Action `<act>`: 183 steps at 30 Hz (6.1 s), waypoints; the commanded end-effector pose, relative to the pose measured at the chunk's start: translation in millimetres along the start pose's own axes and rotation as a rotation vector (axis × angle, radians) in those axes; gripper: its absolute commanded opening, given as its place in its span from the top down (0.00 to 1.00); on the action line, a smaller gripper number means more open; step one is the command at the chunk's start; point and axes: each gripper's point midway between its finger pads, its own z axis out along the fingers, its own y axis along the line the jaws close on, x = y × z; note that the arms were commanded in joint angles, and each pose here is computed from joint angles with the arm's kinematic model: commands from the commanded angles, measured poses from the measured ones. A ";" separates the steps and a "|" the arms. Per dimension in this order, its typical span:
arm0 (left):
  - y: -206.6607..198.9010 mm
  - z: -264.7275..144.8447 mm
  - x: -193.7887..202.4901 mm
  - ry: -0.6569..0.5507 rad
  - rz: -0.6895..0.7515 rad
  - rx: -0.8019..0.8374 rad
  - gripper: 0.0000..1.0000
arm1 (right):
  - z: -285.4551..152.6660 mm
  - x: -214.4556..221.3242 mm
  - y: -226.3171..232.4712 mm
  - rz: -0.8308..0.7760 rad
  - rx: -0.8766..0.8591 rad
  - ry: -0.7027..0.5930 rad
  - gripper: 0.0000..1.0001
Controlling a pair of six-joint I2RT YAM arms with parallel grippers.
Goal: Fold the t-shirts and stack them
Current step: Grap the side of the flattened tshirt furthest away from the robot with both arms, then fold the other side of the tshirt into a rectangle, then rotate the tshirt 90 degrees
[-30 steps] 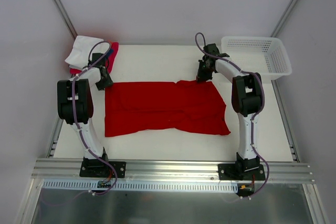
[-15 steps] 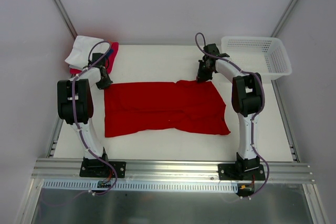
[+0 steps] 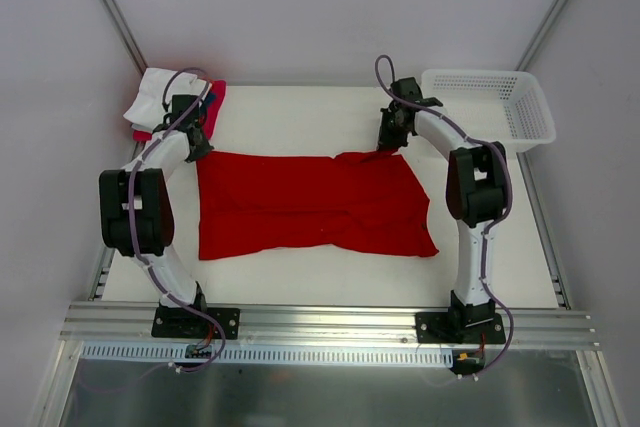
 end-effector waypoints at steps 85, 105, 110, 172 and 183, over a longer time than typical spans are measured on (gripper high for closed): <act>69.1 -162.3 149.5 -0.024 -0.293 0.000 0.01 | -163.3 255.2 -74.7 0.072 0.061 -0.107 0.00; -84.1 -237.7 91.0 -0.031 0.106 0.789 0.01 | -199.2 188.3 -31.7 0.041 0.018 -0.208 0.12; -136.0 -228.9 111.6 0.082 0.280 0.937 0.01 | -189.0 186.9 -26.5 0.049 0.010 -0.188 0.56; -377.5 -145.5 360.8 0.481 1.023 0.970 1.00 | -256.0 258.8 -74.4 0.196 -0.013 -0.363 0.01; -373.5 -124.2 292.2 0.271 1.027 0.786 1.00 | -253.7 255.1 -69.0 0.182 -0.012 -0.346 0.01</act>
